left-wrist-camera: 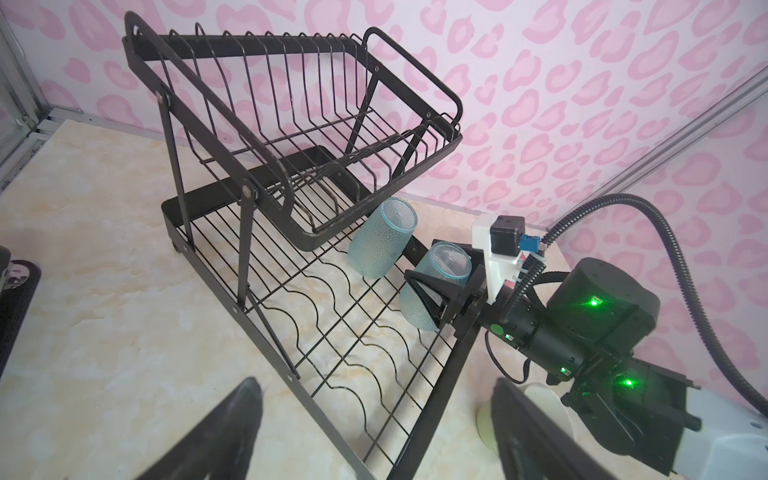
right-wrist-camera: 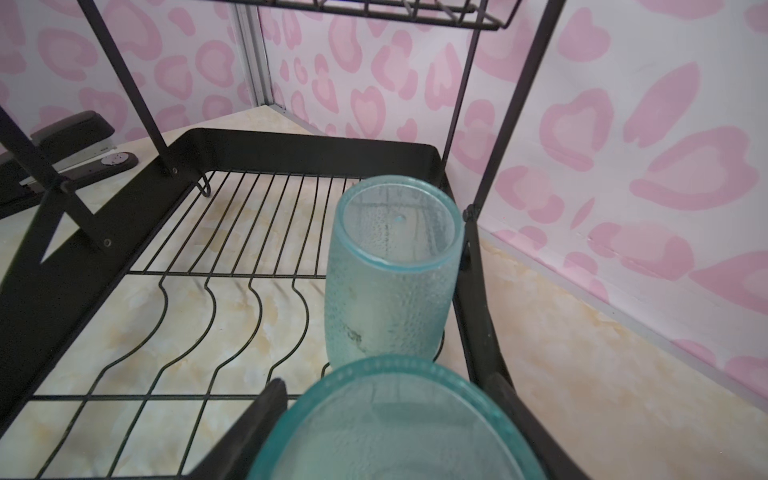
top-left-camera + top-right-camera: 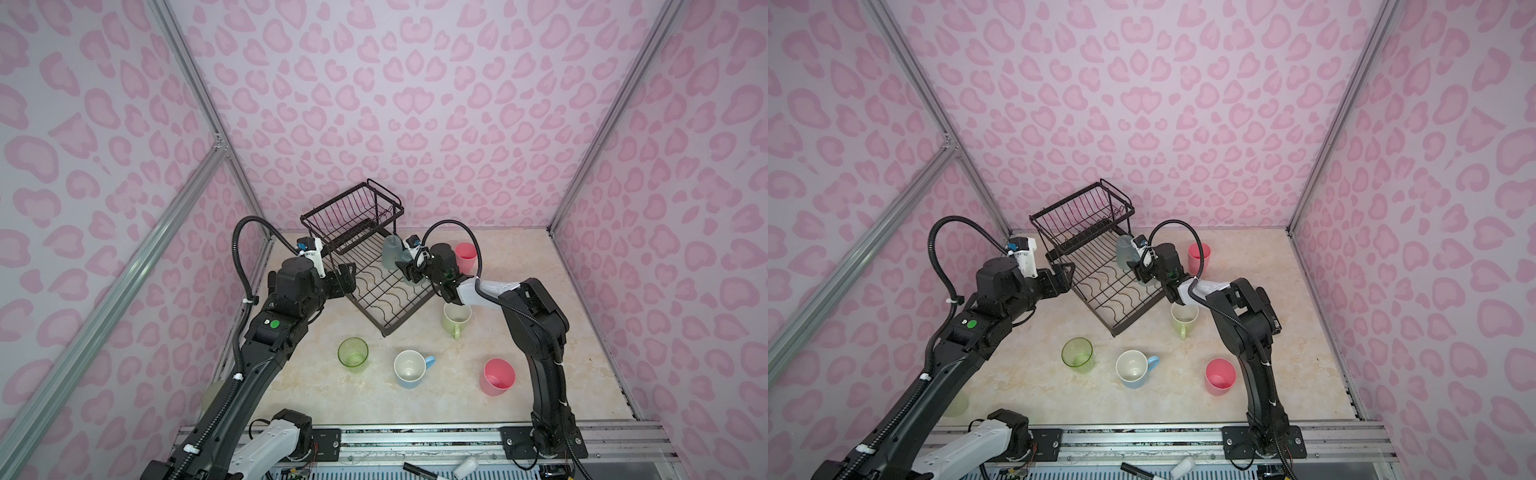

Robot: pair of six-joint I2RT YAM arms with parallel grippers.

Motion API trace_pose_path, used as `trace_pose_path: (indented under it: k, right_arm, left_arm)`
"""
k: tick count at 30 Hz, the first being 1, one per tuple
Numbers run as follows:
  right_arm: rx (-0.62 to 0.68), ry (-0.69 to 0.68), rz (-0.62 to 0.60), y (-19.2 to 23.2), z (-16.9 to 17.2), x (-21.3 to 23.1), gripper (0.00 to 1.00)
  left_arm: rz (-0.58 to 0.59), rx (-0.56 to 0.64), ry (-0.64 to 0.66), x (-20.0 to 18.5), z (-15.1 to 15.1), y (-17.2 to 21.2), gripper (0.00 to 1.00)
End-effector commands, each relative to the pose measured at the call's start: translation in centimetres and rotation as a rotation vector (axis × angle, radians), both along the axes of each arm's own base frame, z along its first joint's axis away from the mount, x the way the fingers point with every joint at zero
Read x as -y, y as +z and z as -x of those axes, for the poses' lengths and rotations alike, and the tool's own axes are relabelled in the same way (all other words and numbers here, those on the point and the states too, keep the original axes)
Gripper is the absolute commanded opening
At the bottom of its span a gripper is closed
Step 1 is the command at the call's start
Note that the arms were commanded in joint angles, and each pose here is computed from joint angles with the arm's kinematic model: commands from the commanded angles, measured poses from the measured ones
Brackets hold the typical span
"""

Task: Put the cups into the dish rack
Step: 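Lower the teal cup into the lower tier beside the first cup with the right gripper, then open the right gripper and draw back while the left gripper reaches toward the green cup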

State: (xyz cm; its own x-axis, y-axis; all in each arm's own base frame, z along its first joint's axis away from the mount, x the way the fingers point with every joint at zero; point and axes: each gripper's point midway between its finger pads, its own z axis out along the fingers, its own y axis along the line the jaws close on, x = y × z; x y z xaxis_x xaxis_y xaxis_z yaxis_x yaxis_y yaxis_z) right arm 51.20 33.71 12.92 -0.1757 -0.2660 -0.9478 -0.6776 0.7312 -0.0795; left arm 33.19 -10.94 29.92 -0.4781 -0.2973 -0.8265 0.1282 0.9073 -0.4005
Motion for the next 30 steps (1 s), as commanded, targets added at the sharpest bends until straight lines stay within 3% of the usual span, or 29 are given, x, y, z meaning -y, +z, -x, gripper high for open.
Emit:
trace_pose_path:
  k: [1, 12, 30]
  right_arm:
    - [0.052, -0.014, 0.002, 0.3, -0.8, -0.1, 0.63]
    - [0.060, -0.034, 0.008, -0.9, -1.6, 0.2, 0.66]
    - [0.082, -0.051, 0.001, 0.2, -1.3, 0.7, 0.91]
  left_arm:
    - [-0.010, 0.004, -0.002, 0.0, -0.3, -0.2, 0.88]
    - [-0.017, -0.016, -0.004, 0.1, -0.8, -1.2, 0.88]
    - [-0.020, -0.024, -0.002, 0.0, -0.9, -1.8, 0.87]
